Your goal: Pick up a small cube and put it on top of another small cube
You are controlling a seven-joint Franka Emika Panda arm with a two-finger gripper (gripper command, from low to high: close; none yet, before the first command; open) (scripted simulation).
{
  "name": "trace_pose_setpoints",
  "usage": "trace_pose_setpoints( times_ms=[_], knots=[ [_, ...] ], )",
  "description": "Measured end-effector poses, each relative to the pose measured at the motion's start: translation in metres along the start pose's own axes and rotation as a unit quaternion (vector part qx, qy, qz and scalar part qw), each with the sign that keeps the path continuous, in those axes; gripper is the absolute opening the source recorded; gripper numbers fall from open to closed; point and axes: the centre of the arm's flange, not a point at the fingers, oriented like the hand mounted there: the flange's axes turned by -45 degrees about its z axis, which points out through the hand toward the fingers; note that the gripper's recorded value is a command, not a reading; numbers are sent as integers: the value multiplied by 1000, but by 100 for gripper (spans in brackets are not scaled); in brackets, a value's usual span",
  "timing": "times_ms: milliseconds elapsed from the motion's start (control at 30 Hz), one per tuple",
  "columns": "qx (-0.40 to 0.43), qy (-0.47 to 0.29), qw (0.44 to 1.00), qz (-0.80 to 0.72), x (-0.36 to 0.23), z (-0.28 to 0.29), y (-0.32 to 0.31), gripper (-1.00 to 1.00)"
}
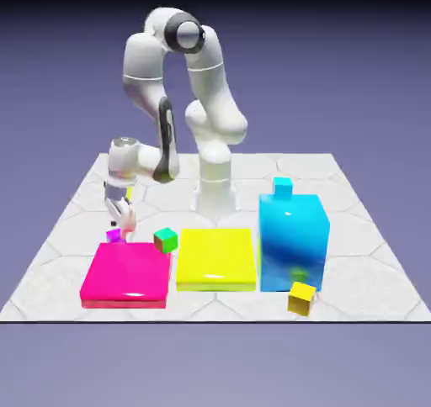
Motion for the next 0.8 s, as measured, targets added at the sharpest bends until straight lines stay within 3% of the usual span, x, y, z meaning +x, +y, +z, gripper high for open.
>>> trace_pose_setpoints(
  times_ms=[100, 133, 633, 800],
  knots=[
    [-11, 5, 1000, -4, -1, 17, 4, 0],
    [-15, 7, 1000, -5, -1, 20, 5, -100],
    [-16, 8, 1000, -6, 2, -49, 3, -100],
    [-38, 14, 999, 31, -2, -84, -54, -100]
  ],
)
